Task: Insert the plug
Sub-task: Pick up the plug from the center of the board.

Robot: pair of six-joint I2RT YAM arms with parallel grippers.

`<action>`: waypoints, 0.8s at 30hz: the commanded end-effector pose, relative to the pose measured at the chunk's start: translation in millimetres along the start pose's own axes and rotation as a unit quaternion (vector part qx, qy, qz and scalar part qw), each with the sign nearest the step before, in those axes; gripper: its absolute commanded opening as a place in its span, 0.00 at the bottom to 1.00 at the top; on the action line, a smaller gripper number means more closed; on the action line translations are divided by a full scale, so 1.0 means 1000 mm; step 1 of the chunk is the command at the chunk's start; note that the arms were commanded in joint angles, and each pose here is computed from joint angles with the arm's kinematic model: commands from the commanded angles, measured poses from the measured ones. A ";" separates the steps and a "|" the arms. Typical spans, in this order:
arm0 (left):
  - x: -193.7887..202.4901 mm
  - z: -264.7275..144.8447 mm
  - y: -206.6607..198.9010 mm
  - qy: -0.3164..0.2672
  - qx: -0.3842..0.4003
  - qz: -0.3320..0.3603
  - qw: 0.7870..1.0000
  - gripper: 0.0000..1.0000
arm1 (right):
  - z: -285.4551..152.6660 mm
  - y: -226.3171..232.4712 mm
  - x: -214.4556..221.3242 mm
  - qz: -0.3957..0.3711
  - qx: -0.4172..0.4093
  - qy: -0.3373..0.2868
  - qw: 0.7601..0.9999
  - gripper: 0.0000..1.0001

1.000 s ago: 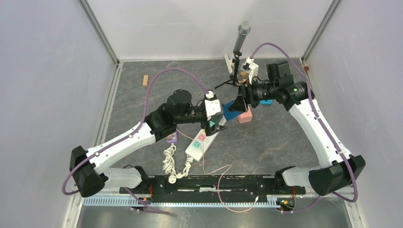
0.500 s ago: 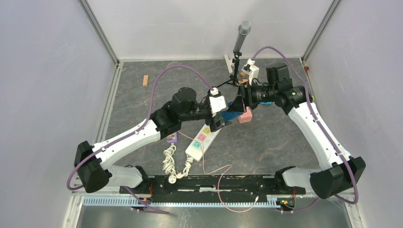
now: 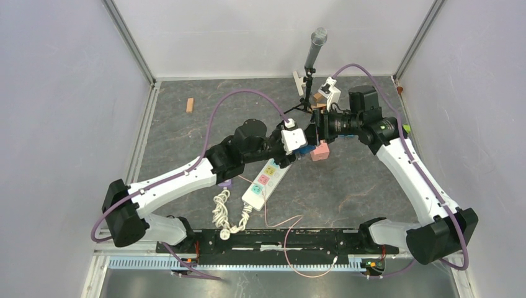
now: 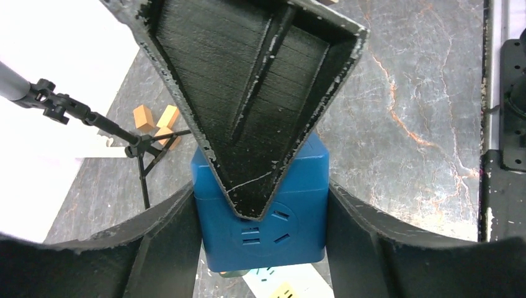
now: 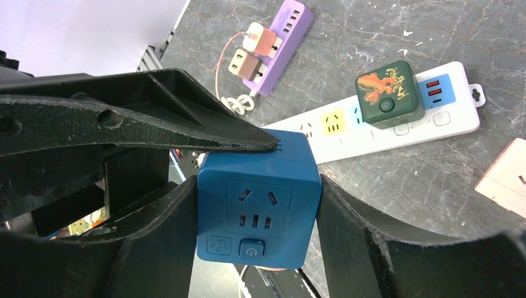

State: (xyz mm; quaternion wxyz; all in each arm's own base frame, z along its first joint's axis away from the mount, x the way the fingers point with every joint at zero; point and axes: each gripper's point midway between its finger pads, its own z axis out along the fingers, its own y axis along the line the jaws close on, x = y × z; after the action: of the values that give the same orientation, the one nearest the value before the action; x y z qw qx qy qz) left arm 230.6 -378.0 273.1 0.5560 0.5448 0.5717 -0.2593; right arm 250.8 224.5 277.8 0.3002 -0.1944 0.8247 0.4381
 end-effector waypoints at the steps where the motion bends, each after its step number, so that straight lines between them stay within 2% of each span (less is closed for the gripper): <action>1: -0.018 0.002 0.015 -0.011 -0.029 0.028 0.999 0.34 | -0.007 0.013 -0.012 -0.031 -0.015 -0.029 0.999 0.26; 2: -0.020 0.001 0.015 -0.013 -0.032 0.029 0.999 0.24 | -0.007 0.011 -0.009 -0.033 -0.012 -0.024 0.999 0.36; 4: -0.023 -0.002 0.016 -0.018 -0.034 0.031 0.999 0.15 | -0.005 0.005 -0.003 -0.035 -0.002 -0.010 0.999 0.52; 7: -0.026 -0.005 0.016 -0.023 -0.035 0.035 0.998 0.14 | -0.003 -0.001 0.003 -0.034 0.003 0.002 0.999 0.71; 11: -0.031 -0.007 0.016 -0.029 -0.034 0.034 0.998 0.12 | 0.003 -0.005 0.011 -0.025 -0.005 0.015 1.000 0.84; 15: -0.036 -0.009 0.016 -0.035 -0.033 0.036 0.998 0.12 | 0.011 -0.005 0.023 -0.013 -0.017 0.034 0.999 0.88; 19: -0.040 -0.010 0.015 -0.040 -0.029 0.039 0.998 0.12 | 0.018 -0.002 0.023 -0.004 -0.032 0.026 0.999 0.89; 22: -0.041 -0.010 0.015 -0.040 -0.029 0.041 0.998 0.12 | 0.021 0.003 0.020 0.005 -0.046 0.020 0.999 0.86; 24: -0.039 -0.010 0.014 -0.036 -0.028 0.041 0.998 0.12 | 0.023 0.007 0.020 0.008 -0.054 0.022 0.998 0.80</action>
State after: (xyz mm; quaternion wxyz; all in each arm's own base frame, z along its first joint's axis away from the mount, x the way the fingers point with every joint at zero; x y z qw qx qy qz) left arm 230.9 -376.4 264.3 0.5458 0.5496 0.5839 -0.2431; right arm 236.6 234.1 242.7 0.2543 -0.2053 0.8306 0.4508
